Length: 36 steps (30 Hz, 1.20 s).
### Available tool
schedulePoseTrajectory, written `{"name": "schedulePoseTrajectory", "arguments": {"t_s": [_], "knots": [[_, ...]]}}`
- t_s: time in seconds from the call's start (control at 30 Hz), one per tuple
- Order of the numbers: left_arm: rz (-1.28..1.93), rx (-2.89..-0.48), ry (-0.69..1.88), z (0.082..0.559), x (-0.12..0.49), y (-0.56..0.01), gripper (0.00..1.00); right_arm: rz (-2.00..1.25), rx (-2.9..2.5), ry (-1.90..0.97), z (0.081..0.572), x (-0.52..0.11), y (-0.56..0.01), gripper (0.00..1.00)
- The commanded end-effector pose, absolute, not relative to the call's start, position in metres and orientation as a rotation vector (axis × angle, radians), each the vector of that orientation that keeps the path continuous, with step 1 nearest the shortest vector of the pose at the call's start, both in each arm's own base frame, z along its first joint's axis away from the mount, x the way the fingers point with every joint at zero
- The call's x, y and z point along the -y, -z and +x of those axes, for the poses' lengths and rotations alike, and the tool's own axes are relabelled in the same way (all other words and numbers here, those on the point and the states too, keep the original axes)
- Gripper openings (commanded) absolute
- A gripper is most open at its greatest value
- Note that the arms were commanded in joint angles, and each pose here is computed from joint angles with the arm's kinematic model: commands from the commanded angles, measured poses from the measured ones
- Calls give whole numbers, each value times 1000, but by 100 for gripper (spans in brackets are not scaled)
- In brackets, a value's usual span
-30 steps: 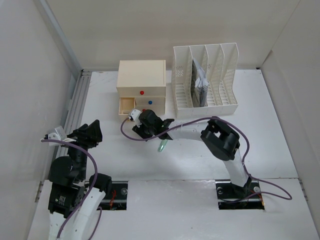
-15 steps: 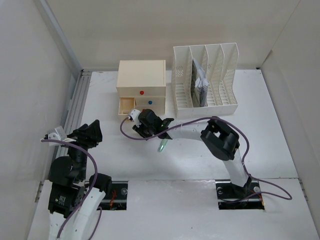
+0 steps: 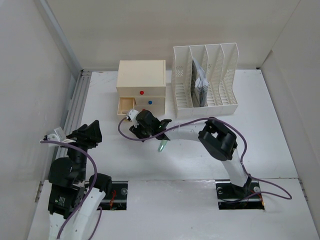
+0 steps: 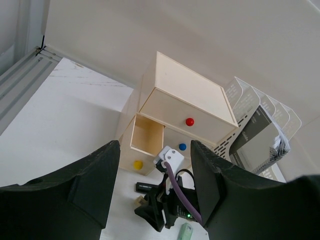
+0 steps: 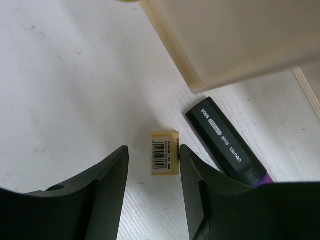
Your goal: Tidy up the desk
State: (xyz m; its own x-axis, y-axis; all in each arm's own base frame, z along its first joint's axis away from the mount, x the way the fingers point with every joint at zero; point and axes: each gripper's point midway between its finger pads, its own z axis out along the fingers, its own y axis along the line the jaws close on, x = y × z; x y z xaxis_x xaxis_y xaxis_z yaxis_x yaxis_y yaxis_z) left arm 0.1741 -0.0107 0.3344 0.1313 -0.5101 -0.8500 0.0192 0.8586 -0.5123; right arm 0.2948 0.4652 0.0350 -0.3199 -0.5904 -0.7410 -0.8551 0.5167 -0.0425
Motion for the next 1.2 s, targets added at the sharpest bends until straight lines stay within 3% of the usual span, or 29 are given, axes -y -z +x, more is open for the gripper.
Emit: {"name": "schedulePoseTrajectory", "arguments": {"t_s": [0.0,0.2,0.47,0.63,1.1,1.17], "knots": [[-417,-1344,411,172,10,-346,56,-1184,-2141,-418,283,-455,-2,51],[-417,-1344,411,172,10,-346,56,-1162,-2158,-412,282,-450,5,47],[-417,-1344,411,172,10,-346,56,-1161,-2140,-402,277,-438,-8,22],[-417,-1344,411,172,10,-346,54,-1170,-2101,-407,274,-430,-26,17],[-424,-1342,405,172,8,-346,54,-1233,-1936,-469,265,-426,-83,17],[-424,-1342,405,172,8,-346,54,-1223,-1861,-481,271,-434,-113,17]]}}
